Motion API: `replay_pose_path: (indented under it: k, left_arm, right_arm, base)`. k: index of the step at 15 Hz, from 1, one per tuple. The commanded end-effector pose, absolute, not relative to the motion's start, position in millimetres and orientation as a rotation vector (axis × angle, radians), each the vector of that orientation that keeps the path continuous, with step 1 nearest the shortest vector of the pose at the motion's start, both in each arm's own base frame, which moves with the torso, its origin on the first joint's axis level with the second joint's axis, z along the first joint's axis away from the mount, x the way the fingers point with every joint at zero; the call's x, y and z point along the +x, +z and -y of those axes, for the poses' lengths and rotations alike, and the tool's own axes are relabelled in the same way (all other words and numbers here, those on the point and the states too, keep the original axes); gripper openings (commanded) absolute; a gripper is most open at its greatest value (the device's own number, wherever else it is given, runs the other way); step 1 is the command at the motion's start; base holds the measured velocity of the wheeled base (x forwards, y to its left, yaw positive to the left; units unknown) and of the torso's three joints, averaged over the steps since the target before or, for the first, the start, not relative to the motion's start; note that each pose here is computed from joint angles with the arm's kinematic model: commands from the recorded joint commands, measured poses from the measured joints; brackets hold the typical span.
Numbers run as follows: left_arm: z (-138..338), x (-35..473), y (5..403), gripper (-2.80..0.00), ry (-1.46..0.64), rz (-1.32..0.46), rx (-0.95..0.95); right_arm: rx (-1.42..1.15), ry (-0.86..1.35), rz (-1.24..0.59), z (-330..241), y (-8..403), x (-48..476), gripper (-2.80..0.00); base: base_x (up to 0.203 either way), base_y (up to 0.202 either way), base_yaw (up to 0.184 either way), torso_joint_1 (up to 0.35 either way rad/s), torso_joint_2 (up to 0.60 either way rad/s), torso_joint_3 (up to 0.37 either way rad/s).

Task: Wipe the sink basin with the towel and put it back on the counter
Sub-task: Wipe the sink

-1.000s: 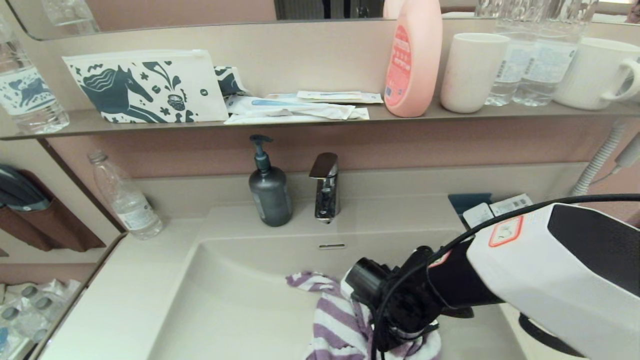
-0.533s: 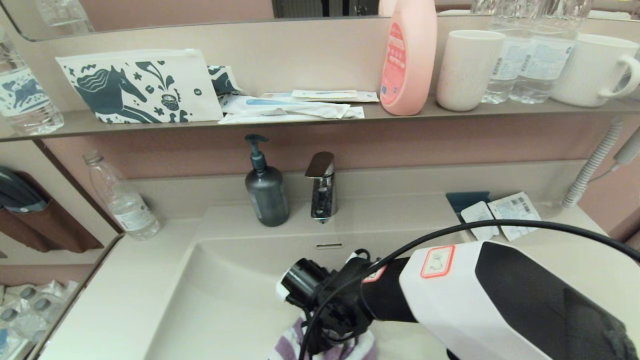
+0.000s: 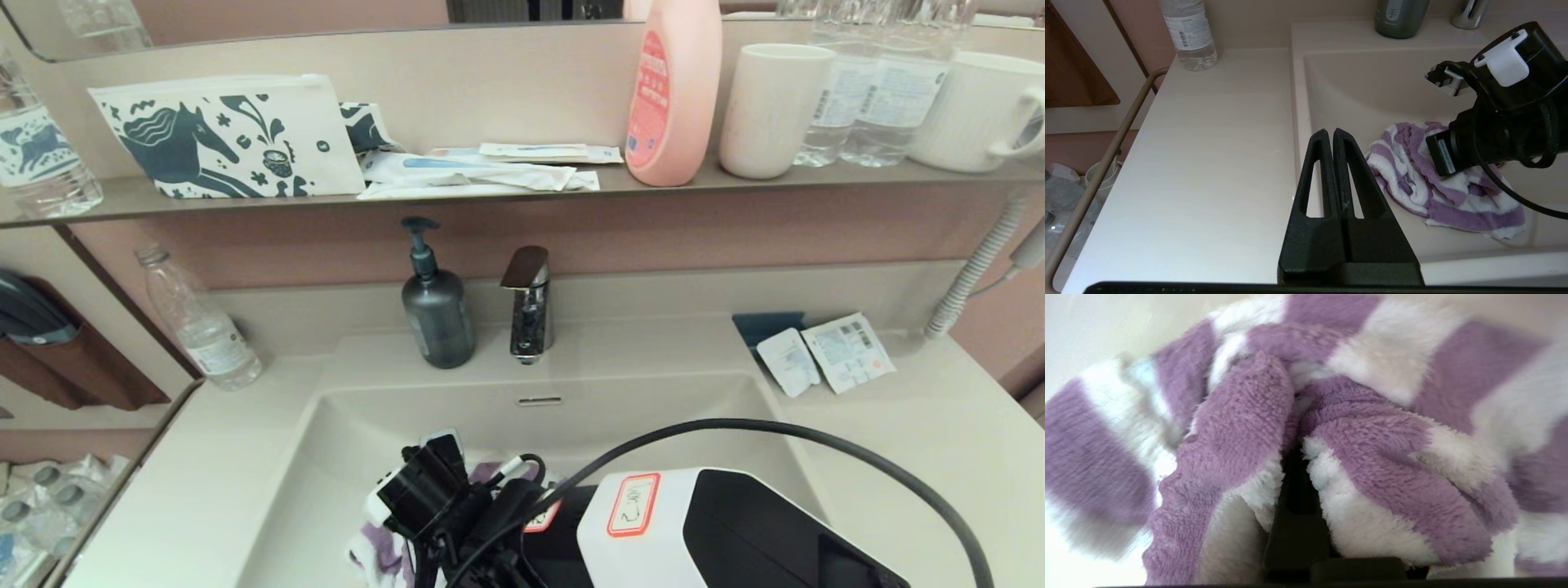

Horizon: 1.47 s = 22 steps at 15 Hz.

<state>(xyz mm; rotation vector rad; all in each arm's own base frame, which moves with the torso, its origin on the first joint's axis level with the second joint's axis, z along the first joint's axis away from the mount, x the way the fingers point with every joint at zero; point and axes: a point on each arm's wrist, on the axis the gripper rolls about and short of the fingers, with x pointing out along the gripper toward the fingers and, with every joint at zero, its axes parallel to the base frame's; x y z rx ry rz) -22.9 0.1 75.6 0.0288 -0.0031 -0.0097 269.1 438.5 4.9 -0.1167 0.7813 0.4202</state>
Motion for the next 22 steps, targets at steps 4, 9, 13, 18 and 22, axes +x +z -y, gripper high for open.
replay_pose_path:
  k: [4,9,13,18,22]
  left_arm:
    - [-0.1,-22.8,75.6,-2.8,-0.011,0.002,0.029]
    - [-0.1,-22.8,75.6,-2.8,-0.011,0.002,0.029]
    - [-0.1,-22.8,75.6,-2.8,-0.011,0.002,0.029]
    - [-0.1,-22.8,75.6,-2.8,-0.011,0.002,0.029]
    - [-0.1,-22.8,75.6,-2.8,-0.011,0.002,0.029]
  right_arm:
    - [-0.062,0.325,-0.614,-442.2,7.9,274.1,-2.8]
    - [-0.032,0.371,-0.447,-448.7,36.1,277.1,-2.8]
    - [-0.083,0.42,-0.324,-454.0,47.5,280.8,-2.8]
    - [-0.159,0.469,-0.156,-462.4,50.2,284.6,-2.8]
    - [-0.212,0.451,-0.141,-459.9,40.6,292.2,-2.8]
  base:
    - [0.0,0.0,0.0,0.0,0.0,0.0]
    - [0.0,0.0,0.0,0.0,0.0,0.0]
    - [0.0,0.0,0.0,0.0,0.0,0.0]
    - [0.0,0.0,0.0,0.0,0.0,0.0]
    - [0.0,0.0,0.0,0.0,0.0,0.0]
